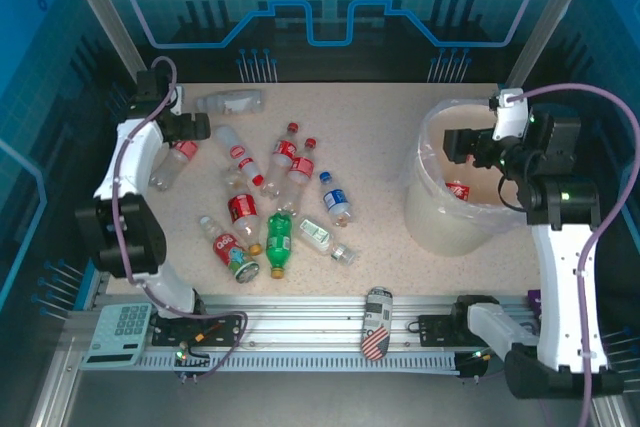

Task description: Put the plastic bottles in the bin

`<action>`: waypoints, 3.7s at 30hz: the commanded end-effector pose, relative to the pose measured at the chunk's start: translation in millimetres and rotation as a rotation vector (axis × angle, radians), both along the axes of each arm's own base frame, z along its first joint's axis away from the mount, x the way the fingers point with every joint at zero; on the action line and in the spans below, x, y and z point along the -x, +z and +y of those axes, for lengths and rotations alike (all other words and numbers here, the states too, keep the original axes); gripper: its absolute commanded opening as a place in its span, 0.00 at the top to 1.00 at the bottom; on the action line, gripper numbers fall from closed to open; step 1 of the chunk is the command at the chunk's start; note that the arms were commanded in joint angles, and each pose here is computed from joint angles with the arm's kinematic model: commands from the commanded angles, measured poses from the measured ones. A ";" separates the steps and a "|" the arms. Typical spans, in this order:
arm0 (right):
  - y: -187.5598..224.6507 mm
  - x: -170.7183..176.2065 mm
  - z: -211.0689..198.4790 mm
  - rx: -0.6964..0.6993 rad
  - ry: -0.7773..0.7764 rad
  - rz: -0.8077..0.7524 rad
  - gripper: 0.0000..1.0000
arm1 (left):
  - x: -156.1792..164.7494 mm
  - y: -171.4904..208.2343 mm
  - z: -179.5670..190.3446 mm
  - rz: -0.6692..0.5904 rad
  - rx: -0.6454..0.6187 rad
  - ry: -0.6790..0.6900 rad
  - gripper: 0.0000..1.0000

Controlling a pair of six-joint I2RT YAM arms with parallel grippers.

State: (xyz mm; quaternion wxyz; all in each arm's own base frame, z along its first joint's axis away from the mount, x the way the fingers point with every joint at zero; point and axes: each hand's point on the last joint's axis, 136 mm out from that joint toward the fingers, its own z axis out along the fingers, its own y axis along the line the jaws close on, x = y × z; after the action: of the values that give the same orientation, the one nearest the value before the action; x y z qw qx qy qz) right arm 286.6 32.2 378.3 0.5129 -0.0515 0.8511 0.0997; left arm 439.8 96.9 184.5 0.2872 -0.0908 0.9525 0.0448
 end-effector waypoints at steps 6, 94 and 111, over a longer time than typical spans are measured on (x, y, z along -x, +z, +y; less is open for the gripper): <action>2.0 -6.3 38.1 -0.115 0.163 -0.057 0.03 | -16.5 -67.7 45.5 0.250 -0.062 -0.094 0.01; -20.2 -69.2 271.3 -0.400 0.723 0.219 0.36 | 121.7 134.9 -375.3 -0.292 0.885 -0.918 0.53; 61.2 -80.5 196.9 -0.229 0.547 -0.051 0.43 | 115.6 133.8 -335.7 -0.360 0.831 -0.772 0.01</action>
State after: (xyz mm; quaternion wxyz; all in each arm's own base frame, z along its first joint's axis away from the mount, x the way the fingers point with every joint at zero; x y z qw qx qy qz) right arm 376.9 263.0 391.8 0.4221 -0.2240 0.7936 0.3766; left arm 325.8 -257.6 307.9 0.3535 0.1734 0.7913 -0.4678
